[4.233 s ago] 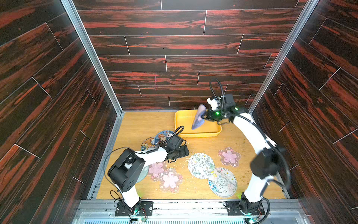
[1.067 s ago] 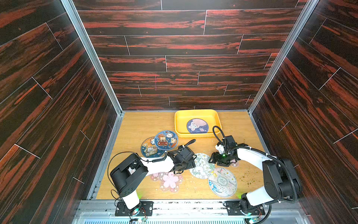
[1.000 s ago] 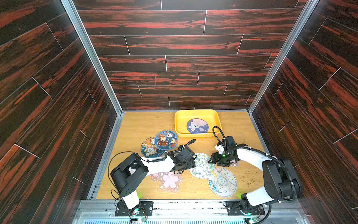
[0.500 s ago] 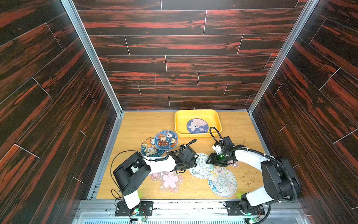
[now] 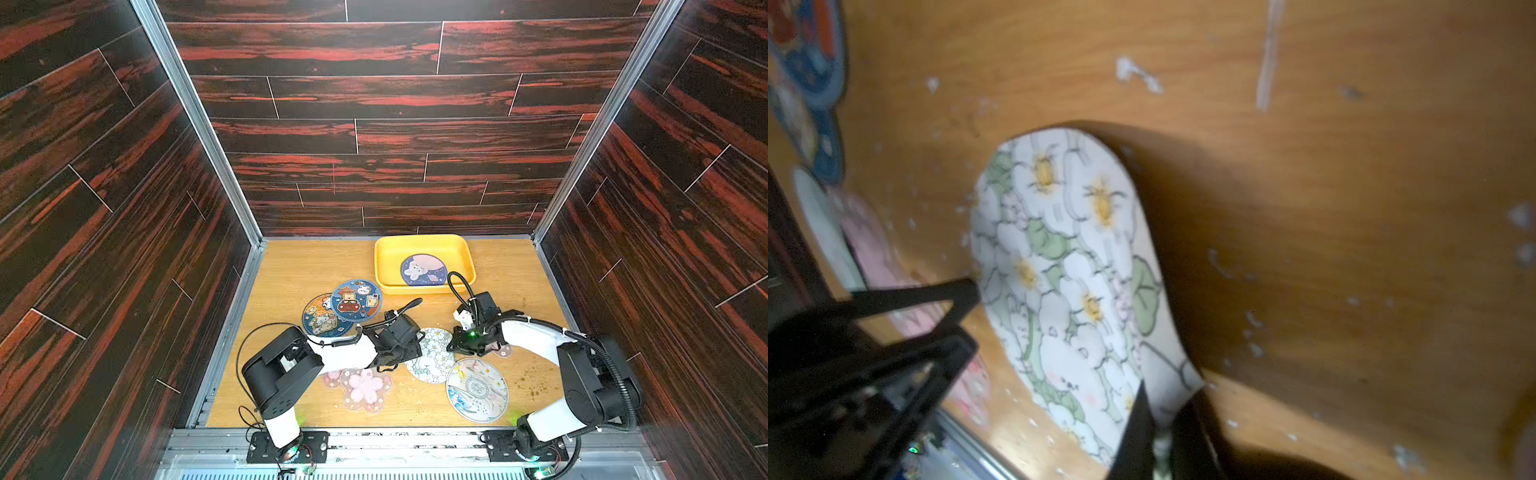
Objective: Put the coasters into the storage box
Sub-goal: Pick up the coaster from the center of the board, then place the coaster in the storage box, then move the coaster to the center of the board, then pick up the coaster from the center of the board.
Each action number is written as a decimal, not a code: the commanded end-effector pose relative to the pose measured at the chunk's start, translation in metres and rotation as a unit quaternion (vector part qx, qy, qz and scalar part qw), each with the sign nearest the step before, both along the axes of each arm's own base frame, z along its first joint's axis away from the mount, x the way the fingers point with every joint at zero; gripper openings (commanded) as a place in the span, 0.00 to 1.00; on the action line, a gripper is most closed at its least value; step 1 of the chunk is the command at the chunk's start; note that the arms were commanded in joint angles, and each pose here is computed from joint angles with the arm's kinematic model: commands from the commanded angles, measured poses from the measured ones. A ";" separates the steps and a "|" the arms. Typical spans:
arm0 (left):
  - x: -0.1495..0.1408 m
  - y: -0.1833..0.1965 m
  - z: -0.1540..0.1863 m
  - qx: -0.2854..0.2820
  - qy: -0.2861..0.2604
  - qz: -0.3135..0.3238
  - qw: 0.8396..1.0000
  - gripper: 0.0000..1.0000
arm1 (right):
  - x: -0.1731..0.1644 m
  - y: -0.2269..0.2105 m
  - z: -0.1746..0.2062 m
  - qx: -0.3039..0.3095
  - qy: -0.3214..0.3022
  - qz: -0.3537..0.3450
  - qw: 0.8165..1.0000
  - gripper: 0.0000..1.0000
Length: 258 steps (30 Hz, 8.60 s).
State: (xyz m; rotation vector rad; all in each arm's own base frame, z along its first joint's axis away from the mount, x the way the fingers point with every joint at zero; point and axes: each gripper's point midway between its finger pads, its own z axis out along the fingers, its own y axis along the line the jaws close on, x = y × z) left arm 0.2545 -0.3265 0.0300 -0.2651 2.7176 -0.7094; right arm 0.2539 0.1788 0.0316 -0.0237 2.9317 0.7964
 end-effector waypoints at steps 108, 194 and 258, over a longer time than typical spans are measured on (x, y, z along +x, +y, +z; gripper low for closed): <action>0.017 0.065 0.034 0.031 -0.022 0.017 0.999 0.91 | 0.108 -0.185 0.047 -0.111 -0.056 -0.236 0.964 0.83; 0.019 0.060 0.028 0.010 -0.029 0.020 0.999 0.94 | 0.026 0.014 -0.019 -0.042 0.080 -0.053 0.995 0.86; 0.028 0.021 -0.025 0.033 0.043 -0.051 0.997 0.62 | 0.029 0.051 -0.018 -0.022 0.067 -0.010 0.997 0.08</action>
